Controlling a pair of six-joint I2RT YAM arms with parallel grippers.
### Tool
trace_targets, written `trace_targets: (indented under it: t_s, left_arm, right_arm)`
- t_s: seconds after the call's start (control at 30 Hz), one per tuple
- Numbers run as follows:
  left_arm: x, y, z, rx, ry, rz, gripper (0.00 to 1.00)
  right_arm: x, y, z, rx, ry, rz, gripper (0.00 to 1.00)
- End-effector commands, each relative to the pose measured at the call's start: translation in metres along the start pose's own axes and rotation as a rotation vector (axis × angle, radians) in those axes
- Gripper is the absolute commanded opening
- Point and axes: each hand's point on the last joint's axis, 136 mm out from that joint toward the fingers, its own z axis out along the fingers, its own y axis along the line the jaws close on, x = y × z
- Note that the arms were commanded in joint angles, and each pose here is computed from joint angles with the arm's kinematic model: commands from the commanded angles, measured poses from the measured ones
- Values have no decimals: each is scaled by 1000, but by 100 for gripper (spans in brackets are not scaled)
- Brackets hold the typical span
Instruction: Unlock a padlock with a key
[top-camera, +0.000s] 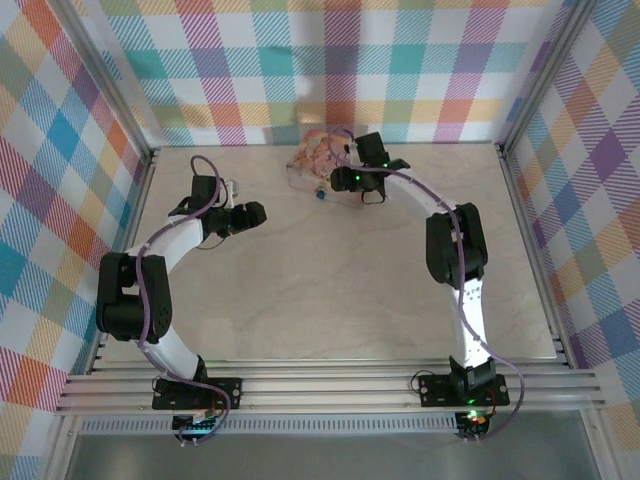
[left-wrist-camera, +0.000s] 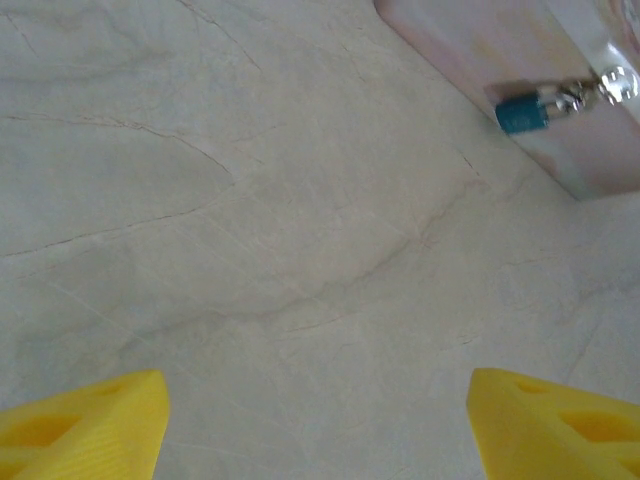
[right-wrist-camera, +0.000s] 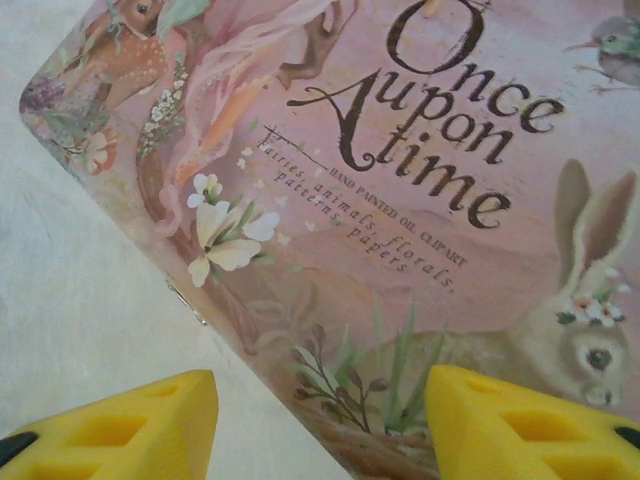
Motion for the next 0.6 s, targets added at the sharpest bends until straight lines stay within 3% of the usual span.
trace_targets:
  t_s: [0.0, 0.27, 0.57]
  left_arm:
    - [4, -5, -5, 1, 5, -16, 78]
    - [8, -20, -6, 26, 98, -12, 78]
    - [-11, -70, 19, 103, 167, 29, 76]
  right_arm:
    - [77, -17, -1, 36, 215, 31, 58]
    - [130, -4, -54, -39, 288, 91, 61]
    - [112, -6, -112, -39, 160, 206, 70]
